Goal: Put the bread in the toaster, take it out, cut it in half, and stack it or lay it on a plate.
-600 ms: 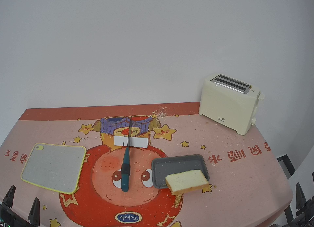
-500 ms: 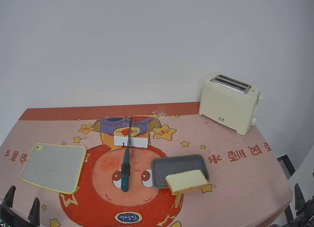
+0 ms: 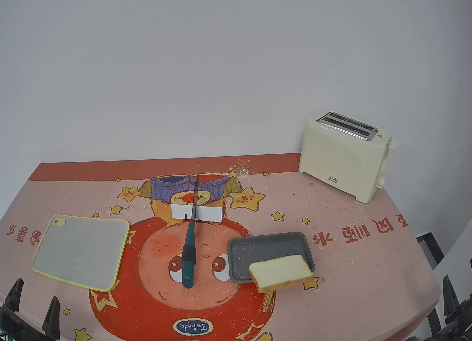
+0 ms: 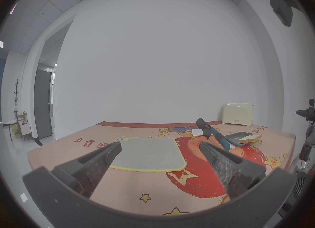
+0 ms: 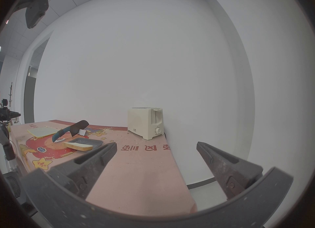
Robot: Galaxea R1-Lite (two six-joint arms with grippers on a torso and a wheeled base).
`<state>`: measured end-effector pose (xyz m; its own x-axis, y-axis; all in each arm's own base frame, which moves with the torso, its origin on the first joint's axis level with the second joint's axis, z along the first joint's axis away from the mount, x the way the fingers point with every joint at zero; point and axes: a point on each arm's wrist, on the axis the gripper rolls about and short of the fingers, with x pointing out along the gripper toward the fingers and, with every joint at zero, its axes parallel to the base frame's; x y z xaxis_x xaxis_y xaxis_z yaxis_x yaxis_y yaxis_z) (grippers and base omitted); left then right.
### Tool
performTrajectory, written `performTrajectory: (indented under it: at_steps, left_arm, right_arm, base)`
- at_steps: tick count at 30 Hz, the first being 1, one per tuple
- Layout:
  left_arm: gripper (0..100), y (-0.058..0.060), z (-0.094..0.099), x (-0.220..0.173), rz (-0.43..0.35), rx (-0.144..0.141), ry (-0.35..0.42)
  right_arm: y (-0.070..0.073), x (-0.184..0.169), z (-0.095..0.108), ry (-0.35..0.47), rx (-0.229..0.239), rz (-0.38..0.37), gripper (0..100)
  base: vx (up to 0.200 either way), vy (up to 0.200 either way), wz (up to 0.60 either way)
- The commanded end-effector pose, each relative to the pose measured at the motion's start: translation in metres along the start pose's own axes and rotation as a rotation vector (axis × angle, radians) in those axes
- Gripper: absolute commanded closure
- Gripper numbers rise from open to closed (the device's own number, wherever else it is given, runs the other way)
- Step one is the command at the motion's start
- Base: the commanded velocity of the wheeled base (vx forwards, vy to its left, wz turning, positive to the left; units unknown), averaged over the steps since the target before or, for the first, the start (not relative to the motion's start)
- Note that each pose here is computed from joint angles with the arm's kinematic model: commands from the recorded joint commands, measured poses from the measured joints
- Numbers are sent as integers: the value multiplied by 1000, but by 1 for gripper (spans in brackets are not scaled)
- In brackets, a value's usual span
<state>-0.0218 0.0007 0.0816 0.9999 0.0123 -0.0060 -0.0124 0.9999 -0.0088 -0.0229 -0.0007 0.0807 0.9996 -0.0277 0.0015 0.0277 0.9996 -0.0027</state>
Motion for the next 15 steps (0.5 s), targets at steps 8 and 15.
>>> performTrajectory:
  at_steps: [8, 15]
  left_arm:
    - [0, 0, -5, 1, 0, 0, 19]
    - [0, 0, -5, 1, 0, -1, 17]
  right_arm:
    - [-1, -12, 64, -165, 27, 52, 0]
    - [4, 24, 80, 177, 328, 237, 0]
  base:
    - [0, 0, 0]
    - [0, 0, 0]
